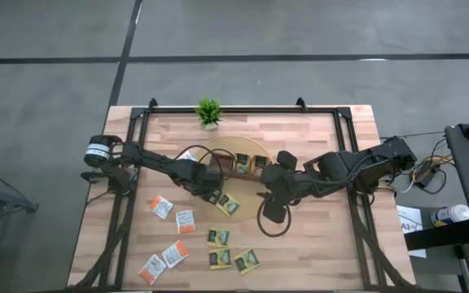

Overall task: Pick & Place Tea
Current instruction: Put the yellow tea bag into the middle section of the wooden organizer

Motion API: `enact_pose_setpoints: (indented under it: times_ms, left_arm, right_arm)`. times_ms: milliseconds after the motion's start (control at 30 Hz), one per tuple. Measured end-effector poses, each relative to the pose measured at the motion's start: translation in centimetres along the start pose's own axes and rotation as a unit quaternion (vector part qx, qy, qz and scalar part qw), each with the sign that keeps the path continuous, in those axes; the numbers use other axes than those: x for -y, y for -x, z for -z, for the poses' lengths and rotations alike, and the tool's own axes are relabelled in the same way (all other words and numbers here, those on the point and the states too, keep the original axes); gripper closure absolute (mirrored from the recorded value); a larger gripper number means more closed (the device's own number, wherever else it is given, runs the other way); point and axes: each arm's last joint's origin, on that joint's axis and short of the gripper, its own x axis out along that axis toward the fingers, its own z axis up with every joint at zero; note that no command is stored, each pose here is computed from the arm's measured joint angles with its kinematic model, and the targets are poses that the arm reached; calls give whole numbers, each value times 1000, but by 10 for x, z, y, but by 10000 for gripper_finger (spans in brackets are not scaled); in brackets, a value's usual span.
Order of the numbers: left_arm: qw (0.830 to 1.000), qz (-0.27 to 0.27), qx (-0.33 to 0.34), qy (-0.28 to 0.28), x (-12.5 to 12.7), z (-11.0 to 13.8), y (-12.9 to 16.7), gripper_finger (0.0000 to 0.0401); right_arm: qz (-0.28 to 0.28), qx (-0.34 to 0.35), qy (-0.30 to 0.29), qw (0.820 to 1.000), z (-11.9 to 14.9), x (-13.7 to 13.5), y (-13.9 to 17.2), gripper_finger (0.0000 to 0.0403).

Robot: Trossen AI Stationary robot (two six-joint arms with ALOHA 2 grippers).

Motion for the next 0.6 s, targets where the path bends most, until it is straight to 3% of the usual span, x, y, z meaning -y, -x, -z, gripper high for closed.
enact_pose_setpoints:
  times_ms: [400, 600]
  left_arm:
    - [1000, -1, -4, 0, 0, 1, 0, 198]
    - [1000, 5, -2, 2, 1, 0, -2, 292]
  right_arm:
    - [0, 0, 0, 1000, 0, 0, 0, 183]
    - [0, 0, 0, 1000, 0, 0, 0, 183]
